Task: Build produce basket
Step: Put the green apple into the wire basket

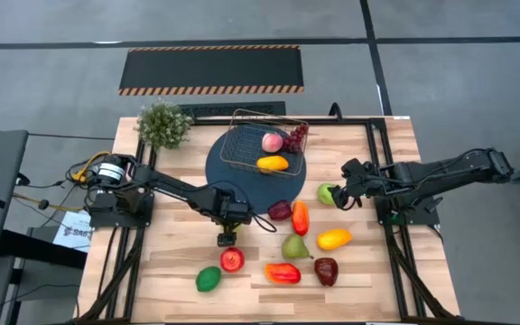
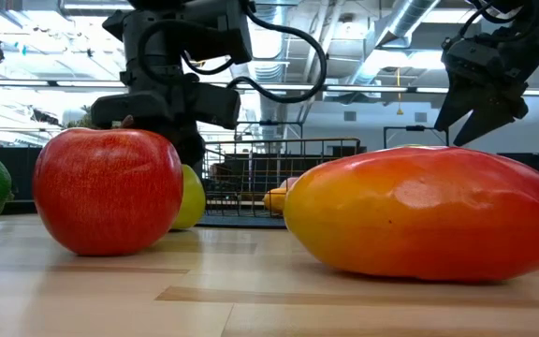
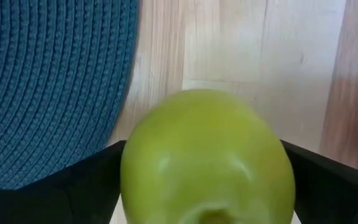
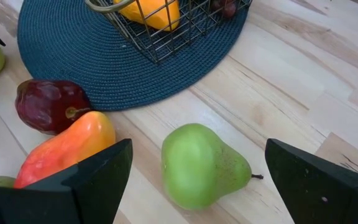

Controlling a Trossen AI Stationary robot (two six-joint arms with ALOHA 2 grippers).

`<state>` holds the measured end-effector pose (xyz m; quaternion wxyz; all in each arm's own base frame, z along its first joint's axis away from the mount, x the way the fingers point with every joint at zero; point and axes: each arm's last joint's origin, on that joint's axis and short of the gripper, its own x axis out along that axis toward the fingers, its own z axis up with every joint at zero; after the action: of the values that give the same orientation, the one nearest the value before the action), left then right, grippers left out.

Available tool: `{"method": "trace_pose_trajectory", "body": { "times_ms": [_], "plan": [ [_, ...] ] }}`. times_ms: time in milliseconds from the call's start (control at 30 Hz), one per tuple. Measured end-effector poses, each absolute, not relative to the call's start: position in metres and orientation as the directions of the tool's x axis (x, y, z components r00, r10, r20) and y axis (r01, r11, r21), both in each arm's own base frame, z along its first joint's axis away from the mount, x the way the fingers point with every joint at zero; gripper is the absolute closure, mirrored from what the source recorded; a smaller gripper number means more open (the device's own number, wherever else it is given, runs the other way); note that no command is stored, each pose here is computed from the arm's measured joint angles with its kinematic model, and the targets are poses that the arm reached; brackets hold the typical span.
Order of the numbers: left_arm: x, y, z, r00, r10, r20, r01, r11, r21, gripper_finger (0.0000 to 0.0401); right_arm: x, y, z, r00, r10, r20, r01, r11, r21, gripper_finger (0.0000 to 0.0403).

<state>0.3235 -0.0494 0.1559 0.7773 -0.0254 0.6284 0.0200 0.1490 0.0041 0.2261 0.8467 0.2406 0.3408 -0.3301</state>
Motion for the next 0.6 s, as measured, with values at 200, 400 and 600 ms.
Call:
{"method": "trace_pose_trajectory", "body": {
  "times_ms": [200,400,600],
  "plan": [
    [0.324,-0.049,0.156,0.208,-0.006,-0.978,-0.087,0.996,-0.024,0.0053,0.149,0.004,0.226,0.55,-0.396,-0.736,0.723,0.666,0.182,0.0017],
    [0.323,-0.05,0.158,0.199,-0.008,-0.98,-0.123,0.992,-0.033,0.0073,0.149,0.004,0.226,0.55,-0.397,-0.735,0.724,0.665,0.182,0.0017],
    [0.327,-0.051,0.169,0.178,-0.02,-0.984,-0.151,0.987,-0.047,0.0076,0.149,0.004,0.226,0.55,-0.397,-0.735,0.724,0.665,0.182,0.0017]
  ]
}}
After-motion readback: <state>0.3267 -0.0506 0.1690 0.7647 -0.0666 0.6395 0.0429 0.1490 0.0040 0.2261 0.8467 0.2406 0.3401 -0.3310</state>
